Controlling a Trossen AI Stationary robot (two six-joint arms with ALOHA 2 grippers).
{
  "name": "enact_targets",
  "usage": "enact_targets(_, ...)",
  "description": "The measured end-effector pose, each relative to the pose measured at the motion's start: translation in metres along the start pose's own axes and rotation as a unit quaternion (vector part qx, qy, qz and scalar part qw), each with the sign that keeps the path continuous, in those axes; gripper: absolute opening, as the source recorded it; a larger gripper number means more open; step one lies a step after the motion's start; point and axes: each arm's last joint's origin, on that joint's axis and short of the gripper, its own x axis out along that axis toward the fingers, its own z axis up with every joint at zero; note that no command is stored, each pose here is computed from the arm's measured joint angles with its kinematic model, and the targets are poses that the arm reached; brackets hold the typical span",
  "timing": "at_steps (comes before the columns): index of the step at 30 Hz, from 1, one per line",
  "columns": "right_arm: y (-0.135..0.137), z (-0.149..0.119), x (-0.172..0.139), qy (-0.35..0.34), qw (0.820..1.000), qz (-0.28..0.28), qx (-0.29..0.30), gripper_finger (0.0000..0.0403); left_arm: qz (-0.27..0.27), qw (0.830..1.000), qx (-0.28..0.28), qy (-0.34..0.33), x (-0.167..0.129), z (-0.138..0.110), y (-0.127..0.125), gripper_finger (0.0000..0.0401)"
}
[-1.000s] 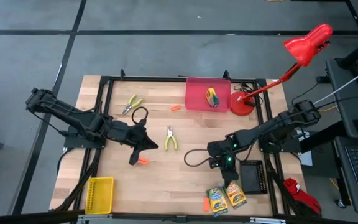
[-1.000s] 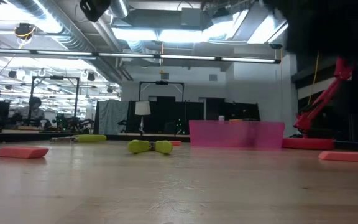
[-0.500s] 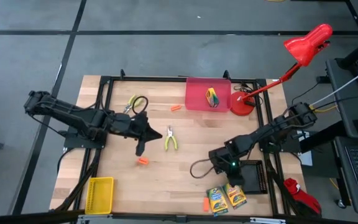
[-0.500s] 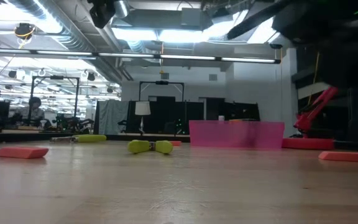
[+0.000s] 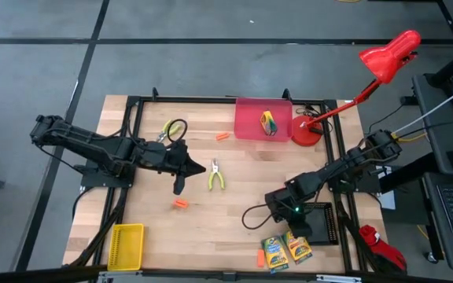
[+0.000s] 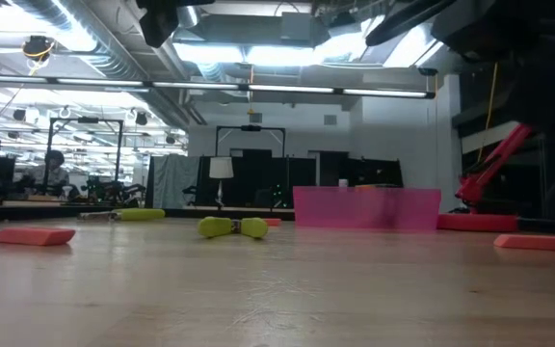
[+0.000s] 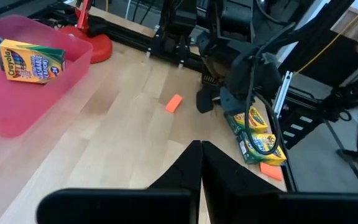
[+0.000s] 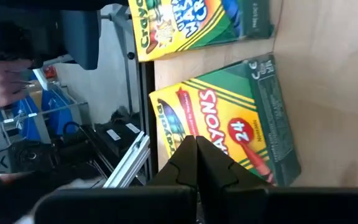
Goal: Pick & Place School Supplies
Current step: Put the yellow crayon box into the red bin
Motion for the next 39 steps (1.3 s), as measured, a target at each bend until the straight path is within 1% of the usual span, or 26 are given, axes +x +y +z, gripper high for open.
enact_targets(6,-0.0015,0.0009,-0.0006,-0.010,1.000,-0.017,0.003,0.0000,0.000,1.000,0.000,0.001,0.0000,-0.0002,-0.0003,0.0003)
enact_targets(13,-0.0026,0.0017,-0.0018,-0.016,1.000,-0.022,0.010,0.0000,-0.004,1.000,0.001,0.002,0.0000,-0.0005,-0.0009,0.0003)
enact_targets(27,-0.0043,0.0036,-0.0020,-0.040,0.997,-0.057,0.026,0.0000,-0.009,1.000,0.001,0.005,0.0000,-0.0007,-0.0012,0.0003)
enact_targets(34,-0.0043,0.0036,-0.0020,-0.041,0.997,-0.059,0.027,0.0000,-0.009,1.000,0.001,0.006,0.0000,-0.0008,-0.0012,0.0003)
enact_targets(39,-0.0050,0.0039,-0.0021,-0.047,0.996,-0.069,0.027,0.0000,-0.015,1.000,0.004,0.008,-0.0006,-0.0021,-0.0041,0.0003)
